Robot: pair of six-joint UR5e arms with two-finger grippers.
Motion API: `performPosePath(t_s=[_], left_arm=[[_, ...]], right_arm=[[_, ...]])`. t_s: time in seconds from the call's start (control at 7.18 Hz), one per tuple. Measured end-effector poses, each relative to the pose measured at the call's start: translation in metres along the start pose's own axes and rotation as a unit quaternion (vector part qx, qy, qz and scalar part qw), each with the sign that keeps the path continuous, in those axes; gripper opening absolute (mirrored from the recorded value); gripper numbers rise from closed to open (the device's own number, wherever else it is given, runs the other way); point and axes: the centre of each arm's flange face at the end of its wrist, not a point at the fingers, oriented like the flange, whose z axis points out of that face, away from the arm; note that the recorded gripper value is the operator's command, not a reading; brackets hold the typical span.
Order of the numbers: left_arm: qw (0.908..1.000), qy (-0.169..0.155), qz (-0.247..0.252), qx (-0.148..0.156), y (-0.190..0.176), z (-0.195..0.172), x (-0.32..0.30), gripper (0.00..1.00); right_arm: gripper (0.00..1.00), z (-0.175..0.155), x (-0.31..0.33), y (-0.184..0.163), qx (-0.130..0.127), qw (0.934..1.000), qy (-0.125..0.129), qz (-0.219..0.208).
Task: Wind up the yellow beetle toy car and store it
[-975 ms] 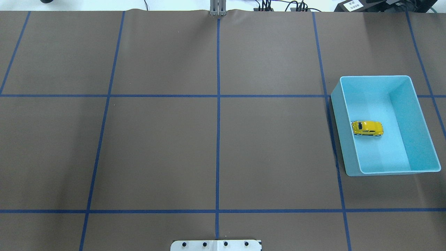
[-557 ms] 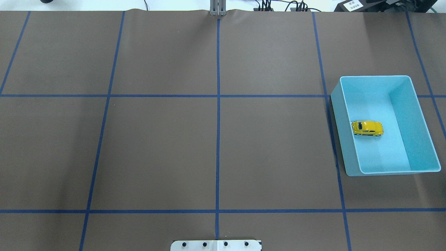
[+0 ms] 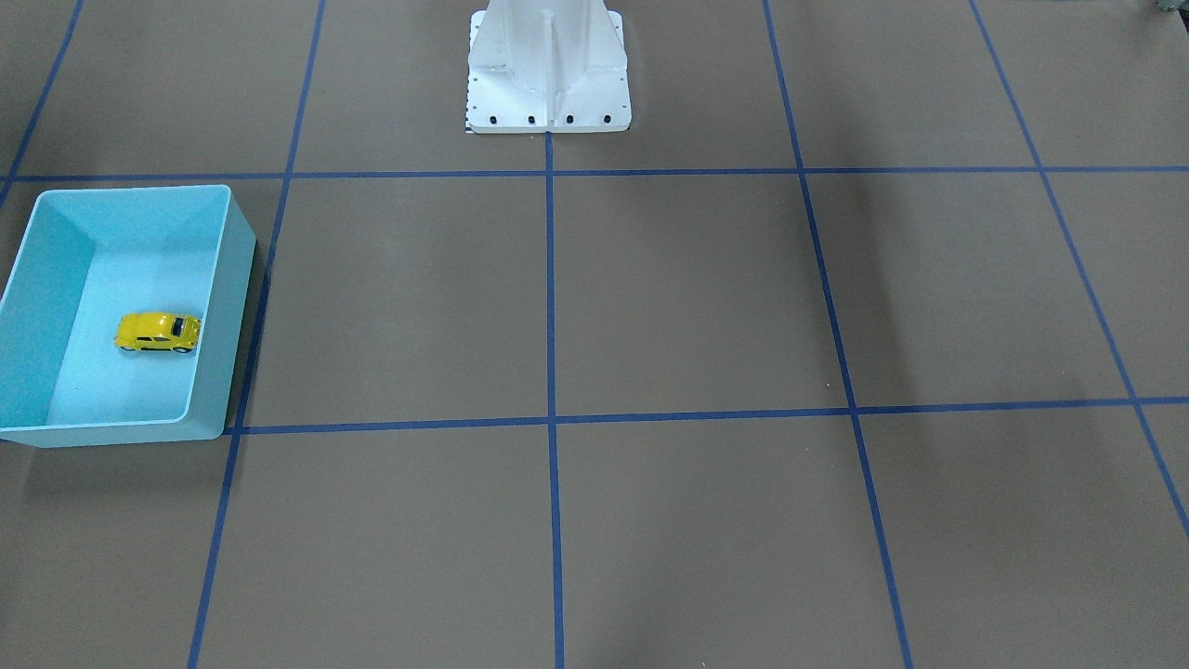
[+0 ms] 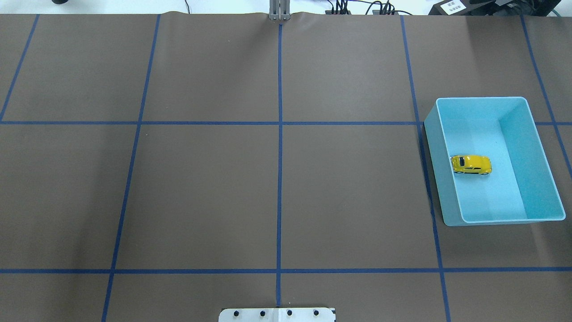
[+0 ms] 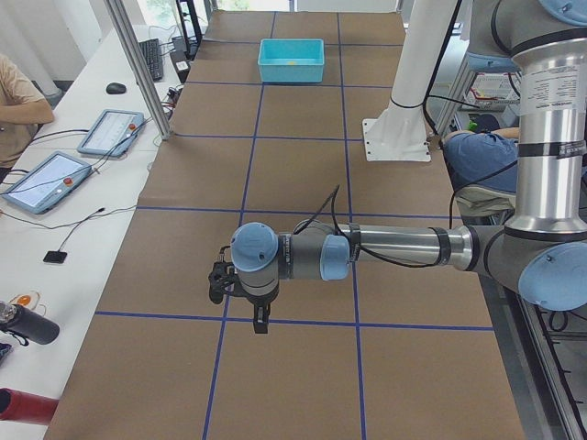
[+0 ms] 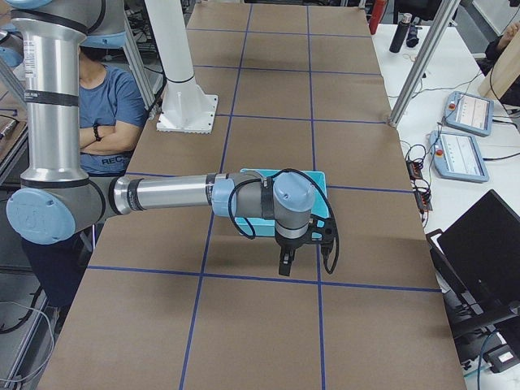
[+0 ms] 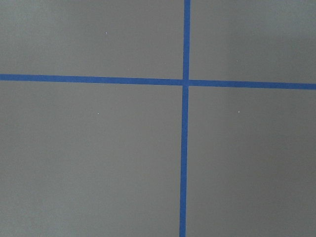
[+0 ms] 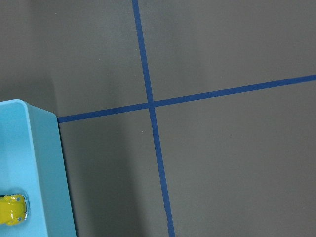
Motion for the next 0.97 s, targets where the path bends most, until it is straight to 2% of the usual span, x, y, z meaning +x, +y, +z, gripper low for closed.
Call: performPosePath(t_s=[0.97], left_arm=[[1.0,0.0,-0.002,-0.001,0.0064,0.0013,-0.0014,1.0]], right_arm=[[1.0,0.0045,0.0013,0.0023,-0.004,1.0,0.0,-0.001]])
